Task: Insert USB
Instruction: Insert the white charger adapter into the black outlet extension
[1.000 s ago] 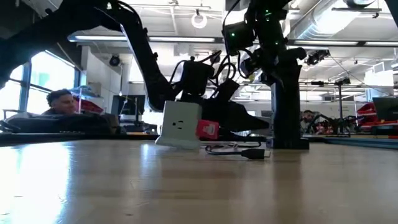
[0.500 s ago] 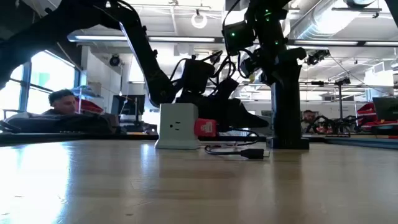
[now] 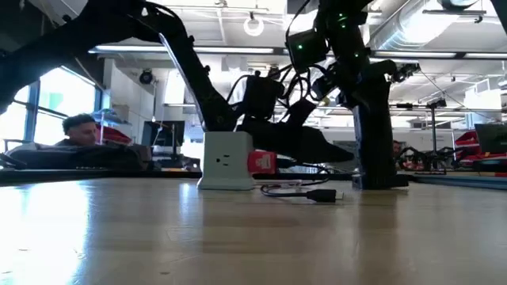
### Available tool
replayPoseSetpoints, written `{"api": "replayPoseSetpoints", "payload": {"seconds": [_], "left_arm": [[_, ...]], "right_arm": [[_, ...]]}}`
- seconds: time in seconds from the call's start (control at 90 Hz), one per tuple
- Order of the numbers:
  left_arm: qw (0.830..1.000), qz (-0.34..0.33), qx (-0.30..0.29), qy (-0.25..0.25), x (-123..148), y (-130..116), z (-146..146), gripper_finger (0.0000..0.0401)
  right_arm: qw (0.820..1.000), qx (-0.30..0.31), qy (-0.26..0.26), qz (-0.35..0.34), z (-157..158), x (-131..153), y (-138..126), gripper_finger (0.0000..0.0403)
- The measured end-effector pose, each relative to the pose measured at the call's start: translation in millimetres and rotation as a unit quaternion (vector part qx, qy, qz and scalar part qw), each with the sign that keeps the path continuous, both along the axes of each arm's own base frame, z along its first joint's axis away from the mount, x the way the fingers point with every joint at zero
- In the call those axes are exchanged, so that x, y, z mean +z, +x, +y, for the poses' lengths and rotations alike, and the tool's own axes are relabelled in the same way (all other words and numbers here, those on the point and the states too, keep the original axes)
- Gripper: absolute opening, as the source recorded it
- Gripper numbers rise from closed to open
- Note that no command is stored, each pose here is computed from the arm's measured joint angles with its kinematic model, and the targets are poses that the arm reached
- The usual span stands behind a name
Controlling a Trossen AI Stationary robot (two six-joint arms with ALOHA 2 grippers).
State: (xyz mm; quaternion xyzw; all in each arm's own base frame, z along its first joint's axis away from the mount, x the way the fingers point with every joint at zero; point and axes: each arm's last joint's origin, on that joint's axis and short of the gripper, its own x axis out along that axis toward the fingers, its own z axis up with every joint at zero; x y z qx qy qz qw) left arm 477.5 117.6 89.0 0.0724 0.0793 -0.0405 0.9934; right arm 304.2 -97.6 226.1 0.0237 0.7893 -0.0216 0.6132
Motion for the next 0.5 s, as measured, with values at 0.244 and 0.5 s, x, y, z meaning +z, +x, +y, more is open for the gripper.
{"api": "replayPoseSetpoints", "payload": {"seconds": [0.244, 0.5], "left_arm": [[1.000, 0.004, 0.016, -0.013, 3.4, -8.2, 7.3, 0.0092], [0.999, 0.004, 0.042, 0.013, 34.2, -48.0, 31.5, 0.0092]], "right_arm": [[1.000, 0.001, -0.015, -0.018, -3.5, 9.0, -1.3, 0.0225], [0.993, -0.015, -0.057, -0.100, -17.5, 37.7, 7.1, 0.0225]]}}
